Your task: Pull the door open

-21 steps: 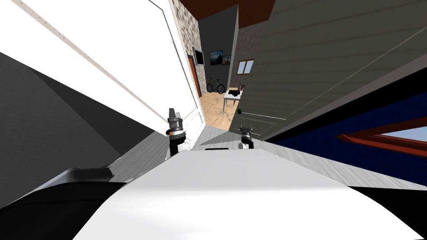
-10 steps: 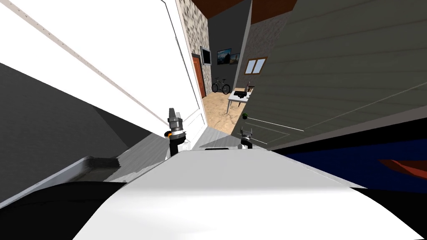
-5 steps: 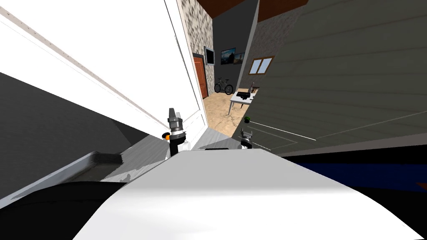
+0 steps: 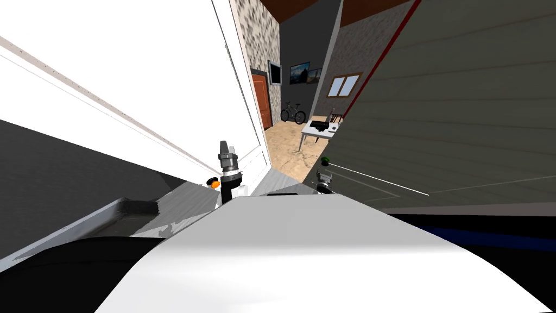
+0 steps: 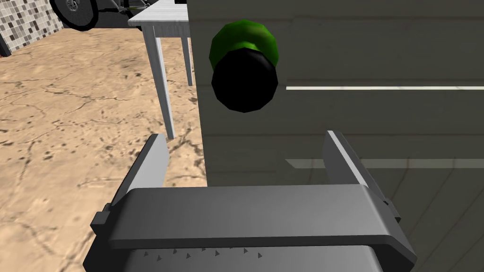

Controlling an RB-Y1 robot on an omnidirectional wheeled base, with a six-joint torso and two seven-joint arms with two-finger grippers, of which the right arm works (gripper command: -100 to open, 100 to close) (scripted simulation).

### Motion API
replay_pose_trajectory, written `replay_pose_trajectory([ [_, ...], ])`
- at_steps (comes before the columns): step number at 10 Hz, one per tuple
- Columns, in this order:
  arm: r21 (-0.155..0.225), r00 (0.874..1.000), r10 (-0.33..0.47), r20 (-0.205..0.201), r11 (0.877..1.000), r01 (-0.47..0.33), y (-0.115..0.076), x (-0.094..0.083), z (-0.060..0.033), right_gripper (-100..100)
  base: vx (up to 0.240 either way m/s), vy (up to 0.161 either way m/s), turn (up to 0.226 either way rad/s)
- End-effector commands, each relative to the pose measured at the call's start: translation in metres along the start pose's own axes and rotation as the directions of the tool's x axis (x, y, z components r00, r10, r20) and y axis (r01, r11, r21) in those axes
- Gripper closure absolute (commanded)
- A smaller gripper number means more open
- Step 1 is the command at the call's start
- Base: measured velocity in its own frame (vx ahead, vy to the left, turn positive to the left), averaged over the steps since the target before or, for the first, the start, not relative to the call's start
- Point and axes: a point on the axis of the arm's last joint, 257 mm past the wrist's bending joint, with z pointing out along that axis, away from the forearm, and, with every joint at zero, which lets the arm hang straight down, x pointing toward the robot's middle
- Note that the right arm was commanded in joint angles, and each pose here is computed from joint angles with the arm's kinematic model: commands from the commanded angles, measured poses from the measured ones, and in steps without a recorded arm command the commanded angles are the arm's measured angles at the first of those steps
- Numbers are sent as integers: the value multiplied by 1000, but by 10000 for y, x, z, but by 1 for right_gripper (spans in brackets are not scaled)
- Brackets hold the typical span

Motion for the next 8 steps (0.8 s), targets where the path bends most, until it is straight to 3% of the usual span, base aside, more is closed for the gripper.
replay_pose_trajectory([
  [1,-6,1000,3,1,1000,-3,139,-17,11,-100,159,6,43],
  [8,-37,1000,3,5,999,-2,927,-42,-26,-100,131,-1,44],
])
